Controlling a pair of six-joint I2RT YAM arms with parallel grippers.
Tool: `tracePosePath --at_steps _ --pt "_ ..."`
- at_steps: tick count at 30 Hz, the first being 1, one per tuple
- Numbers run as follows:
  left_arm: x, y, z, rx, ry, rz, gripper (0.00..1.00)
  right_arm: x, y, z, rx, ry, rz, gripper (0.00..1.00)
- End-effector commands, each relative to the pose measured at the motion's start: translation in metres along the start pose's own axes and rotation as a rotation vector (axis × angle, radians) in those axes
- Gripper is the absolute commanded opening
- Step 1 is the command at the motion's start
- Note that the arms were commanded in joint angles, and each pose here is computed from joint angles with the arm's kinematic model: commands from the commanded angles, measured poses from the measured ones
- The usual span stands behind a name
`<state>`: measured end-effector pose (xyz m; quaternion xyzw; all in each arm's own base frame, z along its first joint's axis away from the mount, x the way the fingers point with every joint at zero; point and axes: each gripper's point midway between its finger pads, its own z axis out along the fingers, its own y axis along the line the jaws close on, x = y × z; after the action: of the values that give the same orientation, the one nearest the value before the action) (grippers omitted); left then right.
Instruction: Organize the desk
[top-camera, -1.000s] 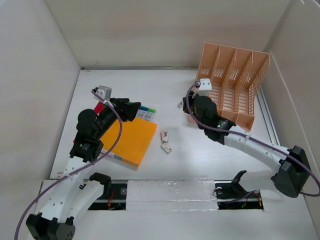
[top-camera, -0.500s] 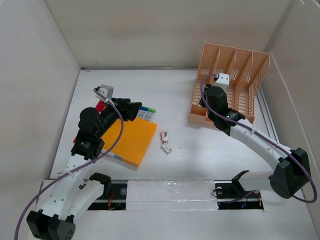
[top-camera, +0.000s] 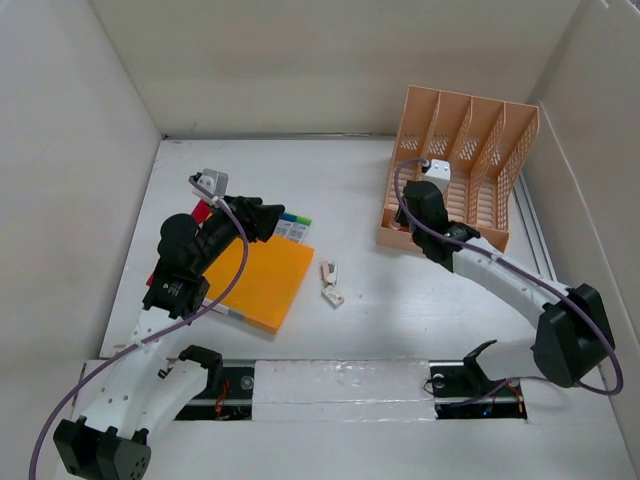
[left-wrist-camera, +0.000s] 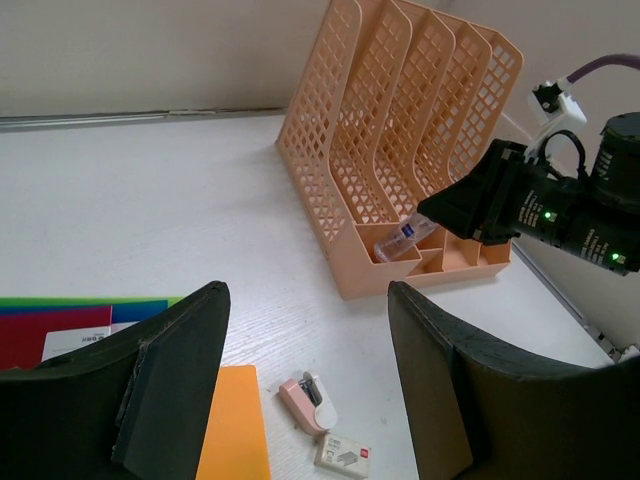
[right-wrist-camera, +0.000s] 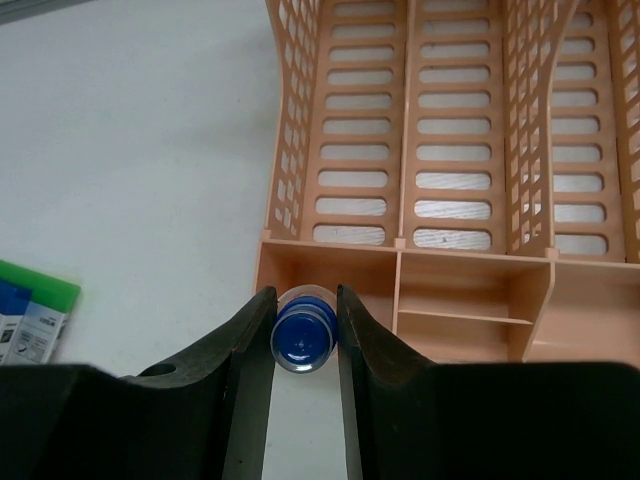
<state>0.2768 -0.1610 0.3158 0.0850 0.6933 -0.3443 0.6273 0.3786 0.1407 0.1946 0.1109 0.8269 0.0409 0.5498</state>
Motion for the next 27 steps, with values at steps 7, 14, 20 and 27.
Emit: tracePosePath --at_steps 7,14,20,27 --pt "-0.027 -0.015 -0.003 0.044 -0.082 0.030 0.60 0.027 0.005 0.030 0.048 0.030 0.028 0.09" --pt "-0.027 -0.014 -0.004 0.042 -0.080 0.030 0.60 0.030 0.011 0.036 0.055 0.036 0.025 0.41" --pt "-0.027 -0.013 -0.003 0.039 -0.081 0.030 0.60 0.025 0.016 0.027 0.033 0.031 0.036 0.67" --pt "-0.026 -0.012 -0.002 0.032 -0.078 0.029 0.60 0.011 0.036 -0.016 -0.052 -0.038 0.046 0.71"
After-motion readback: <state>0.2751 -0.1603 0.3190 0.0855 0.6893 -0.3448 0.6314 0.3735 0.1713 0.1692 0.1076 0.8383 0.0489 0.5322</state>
